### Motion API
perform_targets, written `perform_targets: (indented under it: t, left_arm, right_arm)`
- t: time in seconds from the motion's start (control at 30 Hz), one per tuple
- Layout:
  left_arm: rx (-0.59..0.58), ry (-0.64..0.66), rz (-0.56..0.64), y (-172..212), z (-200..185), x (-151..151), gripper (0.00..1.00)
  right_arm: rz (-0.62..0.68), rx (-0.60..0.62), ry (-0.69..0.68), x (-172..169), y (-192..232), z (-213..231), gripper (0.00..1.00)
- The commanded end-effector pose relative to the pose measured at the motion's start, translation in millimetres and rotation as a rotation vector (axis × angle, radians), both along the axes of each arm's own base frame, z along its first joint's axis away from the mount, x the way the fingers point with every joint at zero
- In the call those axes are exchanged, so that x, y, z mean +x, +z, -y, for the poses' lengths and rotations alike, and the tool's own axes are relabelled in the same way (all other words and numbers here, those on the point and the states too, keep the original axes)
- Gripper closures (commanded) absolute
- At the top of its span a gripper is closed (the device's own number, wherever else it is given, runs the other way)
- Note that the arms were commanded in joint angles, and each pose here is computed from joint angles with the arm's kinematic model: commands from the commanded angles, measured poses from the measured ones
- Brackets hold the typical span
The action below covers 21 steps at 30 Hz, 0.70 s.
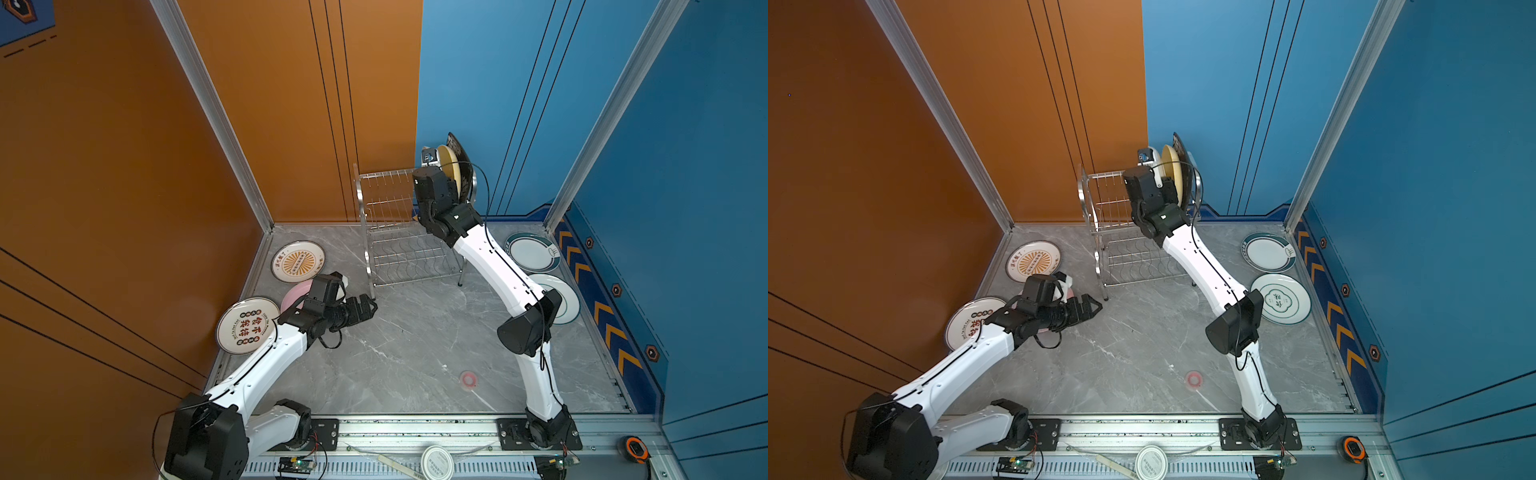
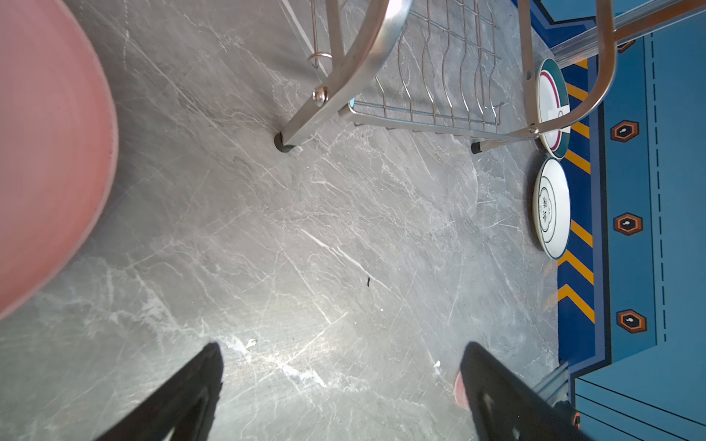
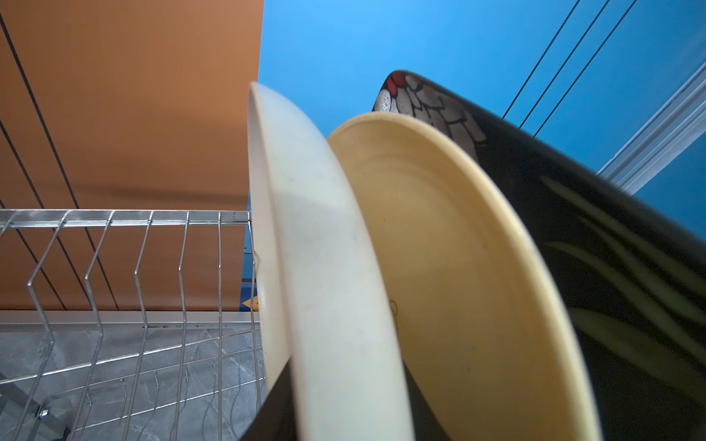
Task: Load the plates into the dish rack
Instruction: 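Lower the cream plate into the slot beside the yellow plate with the right gripper, then open the right gripper and lift it away from the rack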
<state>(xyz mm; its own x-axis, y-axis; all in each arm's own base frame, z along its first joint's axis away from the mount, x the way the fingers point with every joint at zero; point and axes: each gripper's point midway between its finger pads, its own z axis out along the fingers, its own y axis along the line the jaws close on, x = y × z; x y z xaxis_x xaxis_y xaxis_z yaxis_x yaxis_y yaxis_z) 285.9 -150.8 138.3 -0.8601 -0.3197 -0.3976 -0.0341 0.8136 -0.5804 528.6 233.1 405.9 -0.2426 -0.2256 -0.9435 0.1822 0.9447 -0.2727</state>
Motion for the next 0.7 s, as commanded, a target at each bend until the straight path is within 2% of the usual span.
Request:
perform_targets:
  t: [0.0, 0.23, 0.47, 0.5, 0.67]
  left_arm:
    - [-0.015, 0.002, -0.005, 1, 0, -2, 0.02]
    - [-0.015, 0.005, 0.000, 3, 0, -1, 0.02]
    - [-0.014, 0.008, 0.004, 4, 0, -1, 0.02]
    - [-0.015, 0.006, 0.006, 5, 1, -1, 0.02]
    - [-0.014, 0.009, 0.012, 7, 1, 0, 0.02]
  right_arm:
    - [0.015, 0.026, 0.014, -13, 19, 6, 0.66]
    - [0.030, 0.039, 0.030, -22, 31, 4, 0.63]
    - [0.029, 0.041, 0.043, -26, 33, 0, 0.55]
    - [0.051, 0.059, 0.046, -34, 47, 5, 0.54]
    - [0.066, 0.068, 0.062, -42, 58, 3, 0.52]
